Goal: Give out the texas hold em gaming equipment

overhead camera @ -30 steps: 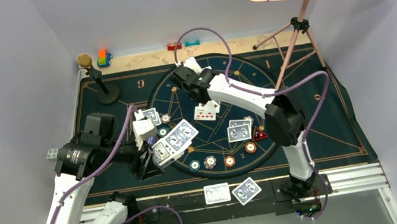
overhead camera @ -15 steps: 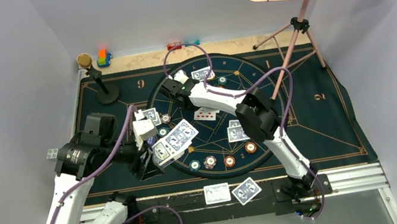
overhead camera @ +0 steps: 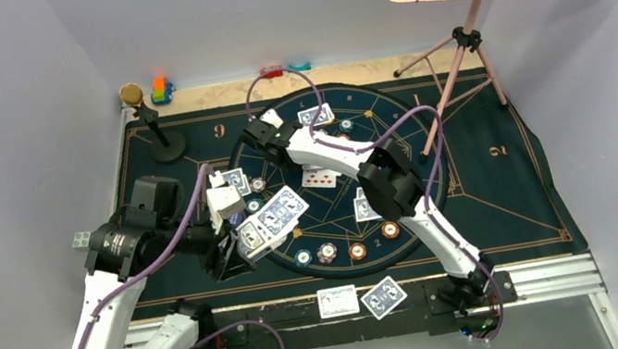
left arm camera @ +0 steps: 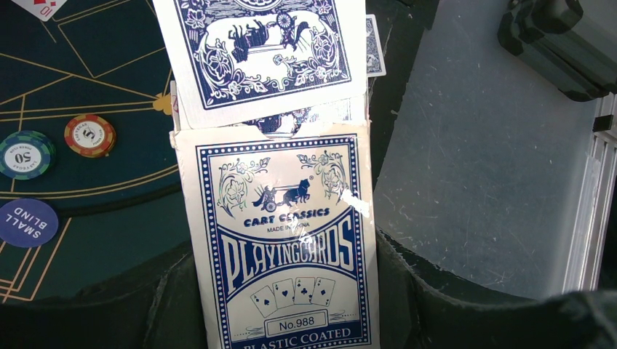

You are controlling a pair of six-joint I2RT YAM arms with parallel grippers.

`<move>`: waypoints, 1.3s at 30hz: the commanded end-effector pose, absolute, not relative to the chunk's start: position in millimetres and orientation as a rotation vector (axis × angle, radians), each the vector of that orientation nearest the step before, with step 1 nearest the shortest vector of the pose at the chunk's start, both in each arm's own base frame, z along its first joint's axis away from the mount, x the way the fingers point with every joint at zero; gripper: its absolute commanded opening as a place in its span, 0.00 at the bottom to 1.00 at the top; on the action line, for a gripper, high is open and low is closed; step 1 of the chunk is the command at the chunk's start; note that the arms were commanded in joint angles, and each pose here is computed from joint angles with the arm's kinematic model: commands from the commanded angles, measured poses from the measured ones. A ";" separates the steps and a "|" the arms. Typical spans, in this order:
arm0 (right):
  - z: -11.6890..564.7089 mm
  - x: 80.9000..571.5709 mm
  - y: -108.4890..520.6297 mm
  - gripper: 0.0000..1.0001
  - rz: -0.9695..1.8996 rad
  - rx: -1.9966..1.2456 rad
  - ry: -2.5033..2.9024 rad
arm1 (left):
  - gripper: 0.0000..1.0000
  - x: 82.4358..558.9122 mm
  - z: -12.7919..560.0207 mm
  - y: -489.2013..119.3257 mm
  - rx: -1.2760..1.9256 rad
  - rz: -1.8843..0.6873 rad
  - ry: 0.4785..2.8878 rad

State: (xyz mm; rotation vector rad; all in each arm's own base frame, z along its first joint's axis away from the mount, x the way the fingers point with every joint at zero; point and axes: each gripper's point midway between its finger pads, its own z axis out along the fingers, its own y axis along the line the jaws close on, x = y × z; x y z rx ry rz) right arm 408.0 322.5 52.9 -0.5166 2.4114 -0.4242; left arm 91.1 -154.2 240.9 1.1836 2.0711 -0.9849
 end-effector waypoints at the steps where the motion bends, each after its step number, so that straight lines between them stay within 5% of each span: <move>1: 65.6 411.5 341.9 0.48 -0.288 -0.475 2.420 | 0.00 91.4 248.8 -156.0 1.196 -0.984 2.013; 12: 164.1 407.0 367.9 0.71 0.112 -0.398 2.351 | 0.00 90.8 247.9 -156.5 1.194 -0.992 2.017; 22: 296.5 356.3 323.7 0.93 0.618 -0.303 2.201 | 0.00 93.3 242.9 -157.9 1.205 -0.999 2.018; 31: 357.0 271.7 316.6 0.96 1.058 -0.409 2.029 | 0.00 97.3 242.2 -160.6 1.206 -1.012 2.016; 39: 331.6 216.4 346.5 0.98 1.311 -0.577 2.076 | 0.00 100.2 244.6 -161.1 1.197 -1.004 2.014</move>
